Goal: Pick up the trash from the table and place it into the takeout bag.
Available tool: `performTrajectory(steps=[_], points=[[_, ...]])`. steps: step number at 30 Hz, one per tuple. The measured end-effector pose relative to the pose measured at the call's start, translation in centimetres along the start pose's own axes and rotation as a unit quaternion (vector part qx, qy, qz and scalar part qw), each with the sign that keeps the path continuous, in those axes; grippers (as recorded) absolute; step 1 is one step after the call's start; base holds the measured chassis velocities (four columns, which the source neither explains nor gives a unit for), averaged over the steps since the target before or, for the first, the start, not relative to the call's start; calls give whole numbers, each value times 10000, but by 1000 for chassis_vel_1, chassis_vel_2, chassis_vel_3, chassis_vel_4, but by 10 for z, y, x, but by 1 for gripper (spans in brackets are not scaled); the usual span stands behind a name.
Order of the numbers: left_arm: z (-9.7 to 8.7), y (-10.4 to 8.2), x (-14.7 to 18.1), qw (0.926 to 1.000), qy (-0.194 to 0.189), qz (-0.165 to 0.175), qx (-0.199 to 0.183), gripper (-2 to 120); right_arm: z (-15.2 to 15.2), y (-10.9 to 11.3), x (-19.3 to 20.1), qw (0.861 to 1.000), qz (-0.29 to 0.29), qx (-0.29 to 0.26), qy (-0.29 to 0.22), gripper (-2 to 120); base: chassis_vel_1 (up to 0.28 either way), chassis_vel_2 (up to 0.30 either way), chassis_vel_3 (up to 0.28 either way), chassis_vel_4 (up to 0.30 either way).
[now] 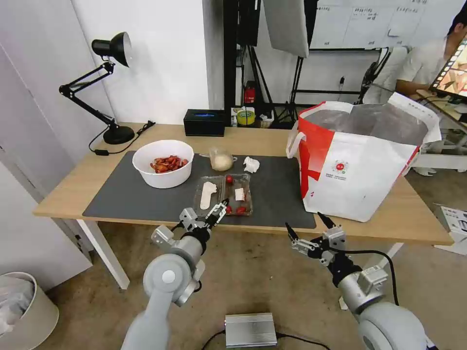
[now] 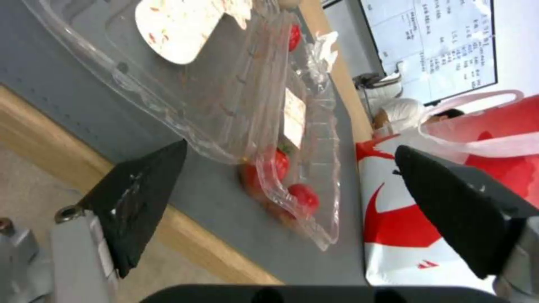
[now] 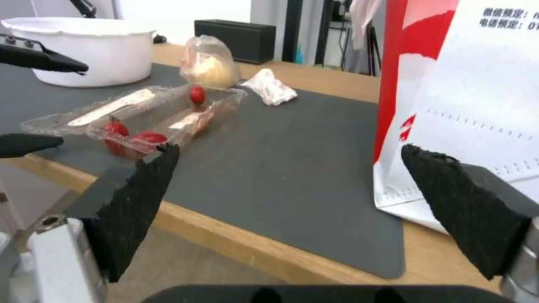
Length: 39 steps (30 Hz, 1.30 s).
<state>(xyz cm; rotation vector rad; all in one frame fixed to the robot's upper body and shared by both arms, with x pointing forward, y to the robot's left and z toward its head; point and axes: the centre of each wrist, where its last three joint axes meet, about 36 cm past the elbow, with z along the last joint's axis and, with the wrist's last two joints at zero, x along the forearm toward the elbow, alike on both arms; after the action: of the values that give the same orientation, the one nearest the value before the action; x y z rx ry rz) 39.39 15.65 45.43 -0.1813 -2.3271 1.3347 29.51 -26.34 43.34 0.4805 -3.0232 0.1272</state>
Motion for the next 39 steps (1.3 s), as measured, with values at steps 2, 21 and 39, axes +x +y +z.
performTrajectory(steps=[2,21,39], points=[[0,0,-1,10000,-32,-22,11,100,1,1,0,10000,2,-10,12,100,0,0,0,0],[5,-6,-5,9980,-531,-199,295,100,21,-1,-3,9999,127,-30,39,100,0,0,0,0],[2,-14,10,9949,-916,52,429,100,20,9,3,9999,26,-102,58,100,0,0,0,0]])
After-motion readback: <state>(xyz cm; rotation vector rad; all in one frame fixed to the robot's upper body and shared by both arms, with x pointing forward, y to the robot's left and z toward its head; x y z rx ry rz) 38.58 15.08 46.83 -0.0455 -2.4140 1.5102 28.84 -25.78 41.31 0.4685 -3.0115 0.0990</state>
